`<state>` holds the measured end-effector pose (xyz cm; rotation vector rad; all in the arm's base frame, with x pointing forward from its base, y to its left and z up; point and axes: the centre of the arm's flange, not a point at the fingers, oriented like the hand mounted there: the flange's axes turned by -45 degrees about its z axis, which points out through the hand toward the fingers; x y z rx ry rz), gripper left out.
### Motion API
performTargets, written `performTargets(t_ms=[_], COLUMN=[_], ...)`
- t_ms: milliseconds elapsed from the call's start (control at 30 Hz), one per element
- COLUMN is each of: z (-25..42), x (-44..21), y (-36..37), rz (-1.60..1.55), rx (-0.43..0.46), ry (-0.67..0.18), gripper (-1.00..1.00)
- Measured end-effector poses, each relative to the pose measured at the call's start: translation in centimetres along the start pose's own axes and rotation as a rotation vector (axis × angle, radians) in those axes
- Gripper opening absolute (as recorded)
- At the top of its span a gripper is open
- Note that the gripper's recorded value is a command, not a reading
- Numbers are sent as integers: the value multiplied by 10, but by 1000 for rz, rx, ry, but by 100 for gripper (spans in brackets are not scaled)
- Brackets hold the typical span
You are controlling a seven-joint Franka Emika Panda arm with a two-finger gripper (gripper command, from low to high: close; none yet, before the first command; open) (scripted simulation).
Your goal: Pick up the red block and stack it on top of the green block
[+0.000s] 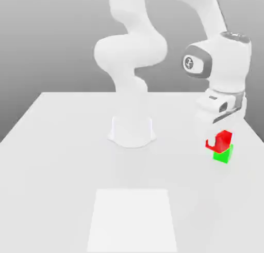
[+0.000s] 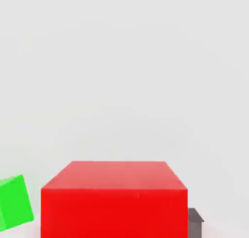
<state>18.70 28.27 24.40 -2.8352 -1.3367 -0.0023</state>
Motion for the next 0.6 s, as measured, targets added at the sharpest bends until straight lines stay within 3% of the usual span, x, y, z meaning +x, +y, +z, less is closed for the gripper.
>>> performTargets(t_ms=[133,367,600], z=[3,39,65], x=[-12,-11,-14], y=[-58,-57,-64], rz=[-182,-199,-205], rx=[-20,-78,-20], ry=[-9,-28,-10], gripper=[-100,-100,-100])
